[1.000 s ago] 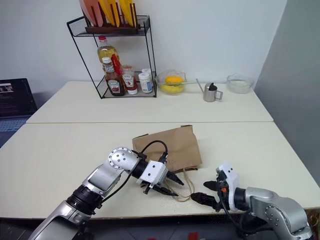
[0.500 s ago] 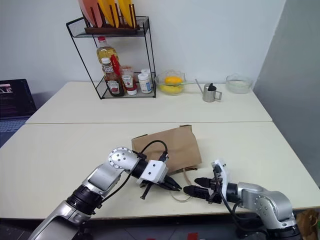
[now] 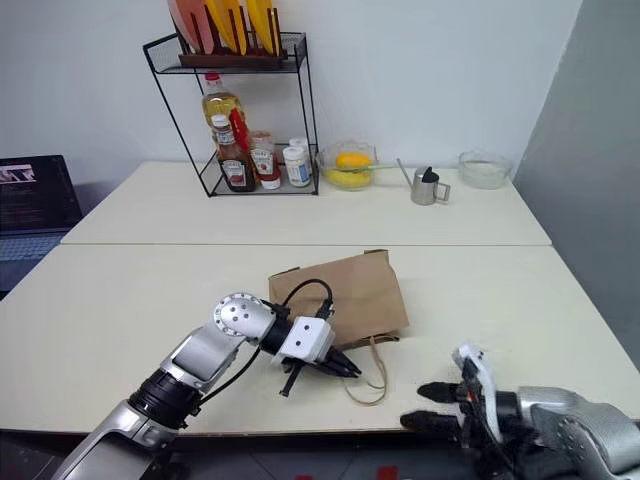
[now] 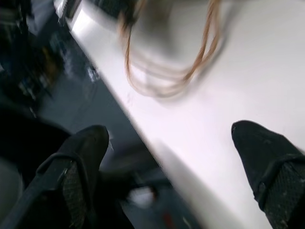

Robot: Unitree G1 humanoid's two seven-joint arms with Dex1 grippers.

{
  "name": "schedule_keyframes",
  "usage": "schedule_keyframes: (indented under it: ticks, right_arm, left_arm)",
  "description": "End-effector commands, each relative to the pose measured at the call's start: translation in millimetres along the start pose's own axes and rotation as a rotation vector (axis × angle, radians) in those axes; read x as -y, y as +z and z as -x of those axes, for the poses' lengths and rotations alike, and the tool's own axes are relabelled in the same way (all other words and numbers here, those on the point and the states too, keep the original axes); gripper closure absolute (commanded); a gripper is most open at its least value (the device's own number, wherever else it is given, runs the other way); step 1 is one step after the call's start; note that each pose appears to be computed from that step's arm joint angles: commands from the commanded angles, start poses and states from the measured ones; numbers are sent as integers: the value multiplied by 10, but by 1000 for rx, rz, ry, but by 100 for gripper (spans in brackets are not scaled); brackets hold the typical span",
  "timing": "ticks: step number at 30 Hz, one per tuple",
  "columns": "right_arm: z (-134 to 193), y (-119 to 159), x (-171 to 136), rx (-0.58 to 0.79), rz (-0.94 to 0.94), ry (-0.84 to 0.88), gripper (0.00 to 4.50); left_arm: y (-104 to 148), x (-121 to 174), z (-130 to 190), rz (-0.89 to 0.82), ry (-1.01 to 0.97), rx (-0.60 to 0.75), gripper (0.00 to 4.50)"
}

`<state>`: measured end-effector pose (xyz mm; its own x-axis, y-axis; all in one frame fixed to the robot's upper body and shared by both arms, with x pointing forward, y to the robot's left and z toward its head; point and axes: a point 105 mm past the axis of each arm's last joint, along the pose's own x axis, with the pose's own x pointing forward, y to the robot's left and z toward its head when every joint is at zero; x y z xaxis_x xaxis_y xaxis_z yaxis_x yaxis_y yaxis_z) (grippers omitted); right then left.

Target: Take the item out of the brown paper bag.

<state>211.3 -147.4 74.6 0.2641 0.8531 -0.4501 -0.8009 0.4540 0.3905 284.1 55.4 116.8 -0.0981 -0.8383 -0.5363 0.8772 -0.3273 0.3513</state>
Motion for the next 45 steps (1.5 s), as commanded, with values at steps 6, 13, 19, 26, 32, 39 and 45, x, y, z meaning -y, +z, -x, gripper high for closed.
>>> schedule_keyframes:
  ticks: [6,13,19,26,32,39,45]
  right_arm:
    - [-250,254,-137,113,34,43,0]
    - [-404,201,46,153,-260,53,0]
    - [-548,148,119,93,-254,16,0]
    - [-789,227,197,82,-76,-96,0]
    - [-938,164,250,33,104,-169,0]
    - [-925,23,320,-38,271,-218,135]
    - [-791,-67,399,-86,372,-268,360]
  left_arm:
    - [183,-256,114,44,128,57,448]
    - [199,-241,110,40,122,59,448]
    - [229,-258,121,40,132,69,448]
    - [282,-301,135,55,156,93,448]
    - [344,-347,163,90,177,129,448]
    - [375,-356,160,89,187,139,450]
    - [371,-345,175,91,195,138,450]
